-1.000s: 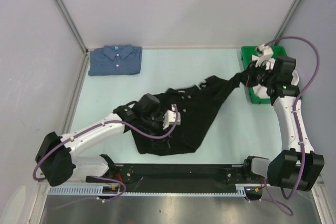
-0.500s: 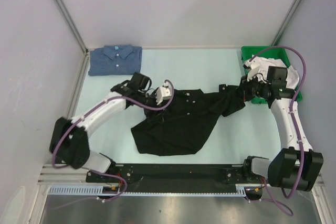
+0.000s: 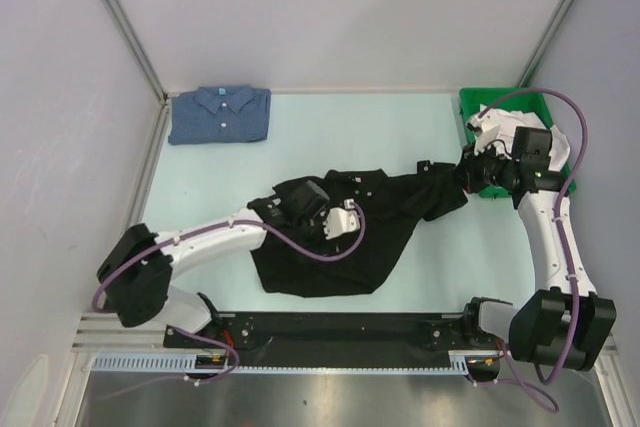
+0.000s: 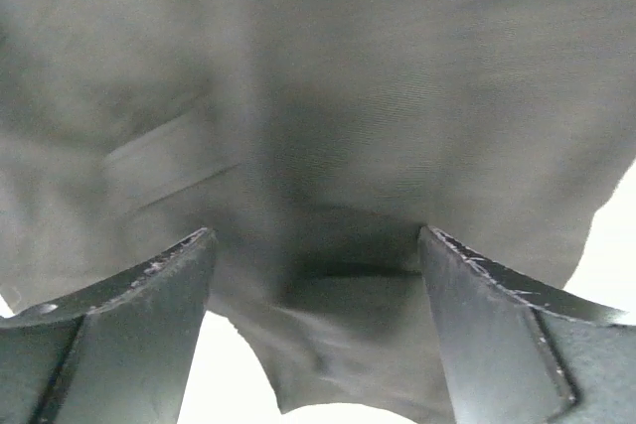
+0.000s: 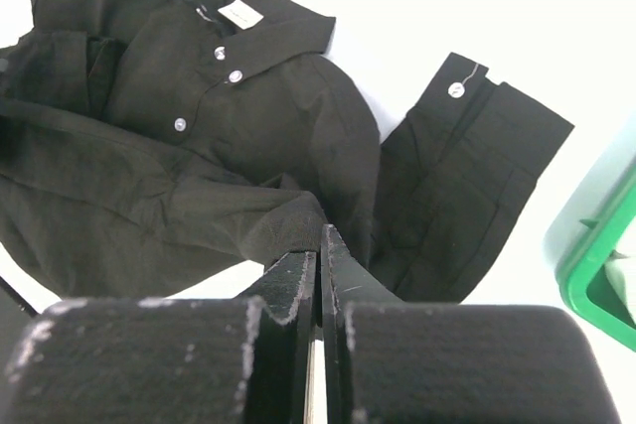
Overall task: Fold and stack the long sleeve shirts
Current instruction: Flatten the shirt out
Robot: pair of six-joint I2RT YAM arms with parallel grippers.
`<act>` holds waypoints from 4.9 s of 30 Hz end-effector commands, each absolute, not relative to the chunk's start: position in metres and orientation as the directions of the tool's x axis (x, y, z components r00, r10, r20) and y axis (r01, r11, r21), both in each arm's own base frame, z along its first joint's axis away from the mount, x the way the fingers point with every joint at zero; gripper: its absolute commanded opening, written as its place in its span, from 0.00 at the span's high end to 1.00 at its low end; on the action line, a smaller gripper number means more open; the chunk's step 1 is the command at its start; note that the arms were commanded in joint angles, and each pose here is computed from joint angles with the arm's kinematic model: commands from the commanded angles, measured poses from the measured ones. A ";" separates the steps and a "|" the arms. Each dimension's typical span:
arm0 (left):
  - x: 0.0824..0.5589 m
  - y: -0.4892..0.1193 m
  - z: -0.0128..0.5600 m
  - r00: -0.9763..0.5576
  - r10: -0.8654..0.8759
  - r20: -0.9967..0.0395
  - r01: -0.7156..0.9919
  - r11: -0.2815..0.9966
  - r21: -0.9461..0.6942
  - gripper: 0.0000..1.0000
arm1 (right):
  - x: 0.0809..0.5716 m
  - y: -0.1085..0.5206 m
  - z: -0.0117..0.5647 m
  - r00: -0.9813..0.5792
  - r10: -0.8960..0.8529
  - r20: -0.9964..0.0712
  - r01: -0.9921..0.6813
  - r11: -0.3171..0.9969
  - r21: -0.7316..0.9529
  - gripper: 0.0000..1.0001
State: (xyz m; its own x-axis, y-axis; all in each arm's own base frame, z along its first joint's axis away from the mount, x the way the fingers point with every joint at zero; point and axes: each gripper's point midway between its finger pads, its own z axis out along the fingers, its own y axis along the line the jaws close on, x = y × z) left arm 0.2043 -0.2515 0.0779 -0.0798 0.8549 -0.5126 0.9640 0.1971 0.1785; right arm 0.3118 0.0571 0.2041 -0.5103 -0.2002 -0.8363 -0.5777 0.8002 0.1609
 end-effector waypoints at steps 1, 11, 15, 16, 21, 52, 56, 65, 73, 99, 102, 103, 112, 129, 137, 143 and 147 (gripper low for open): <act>0.285 -0.197 0.091 -0.215 0.874 -0.435 0.813 0.407 0.416 0.18 | 0.310 0.052 0.225 -0.450 -0.207 -0.868 -0.573 0.813 0.103 1.00; 0.392 -0.082 0.179 -0.289 0.817 -0.499 0.707 0.533 0.465 0.13 | 0.310 0.055 0.234 -0.435 -0.185 -0.881 -0.576 0.809 0.115 1.00; 0.357 -0.097 0.184 -0.226 0.765 -0.603 0.813 0.489 0.316 0.02 | 0.310 0.057 0.243 -0.414 -0.180 -0.892 -0.583 0.805 0.108 1.00; 0.350 -0.105 0.184 -0.220 0.740 -0.635 0.832 0.482 0.274 0.01 | 0.310 0.057 0.243 -0.412 -0.179 -0.893 -0.583 0.805 0.108 1.00; 0.331 -0.116 0.171 -0.288 0.679 -0.676 0.858 0.496 0.133 0.03 | 0.315 0.054 0.248 -0.401 -0.179 -0.898 -0.573 0.814 0.094 1.00; 0.367 -0.122 0.117 -0.360 0.814 -0.455 0.642 0.570 0.513 0.47 | 0.329 0.053 0.262 -0.383 -0.110 -0.917 -0.539 0.833 0.126 1.00; 0.376 -0.112 0.121 -0.382 0.788 -0.483 0.645 0.602 0.471 0.80 | 0.332 0.053 0.262 -0.382 -0.093 -0.920 -0.532 0.836 0.136 1.00; 0.383 -0.092 0.260 -0.241 0.642 -0.727 0.649 0.664 0.371 1.00 | 0.371 0.042 0.350 -0.168 -0.005 -0.986 -0.468 0.881 0.075 1.00; 0.380 -0.097 0.385 0.006 0.579 -0.815 0.553 0.677 0.485 1.00 | 0.396 0.021 0.503 0.204 0.080 -0.976 -0.344 0.939 0.005 1.00; 0.208 -0.051 0.664 0.597 0.372 -0.711 0.054 0.865 0.498 1.00 | 0.144 -0.014 0.767 0.862 -0.260 -0.435 0.226 0.966 -0.128 1.00; 0.214 -0.045 0.672 0.577 0.375 -0.726 0.030 0.878 0.477 1.00 | 0.148 -0.008 0.771 0.848 -0.290 -0.443 0.230 0.955 -0.185 1.00; 0.228 -0.043 0.667 0.543 0.384 -0.747 0.028 0.881 0.473 1.00 | 0.160 -0.006 0.765 0.833 -0.288 -0.472 0.215 0.955 -0.203 1.00; 0.348 -0.044 0.591 0.355 0.380 -0.854 0.025 0.910 0.415 1.00 | 0.343 0.008 0.654 0.623 -0.215 -0.752 -0.044 0.950 -0.308 1.00; 0.323 -0.047 0.675 0.616 0.282 -0.736 -0.030 0.942 0.335 1.00 | 0.292 0.016 0.750 0.799 -0.218 -0.560 0.085 0.964 -0.253 1.00; 0.231 -0.075 0.580 0.631 0.309 -0.711 0.159 0.846 0.509 1.00 | 0.167 0.025 0.676 0.763 -0.334 -0.553 0.125 0.916 -0.381 1.00; 0.210 -0.038 0.611 0.585 0.265 -0.766 0.042 0.934 0.355 1.00 | 0.140 0.019 0.712 0.784 -0.391 -0.482 0.211 0.898 -0.386 1.00; 0.276 -0.043 0.612 0.463 0.289 -0.838 0.061 0.933 0.356 1.00 | 0.226 0.034 0.708 0.744 -0.392 -0.541 0.116 0.874 -0.473 1.00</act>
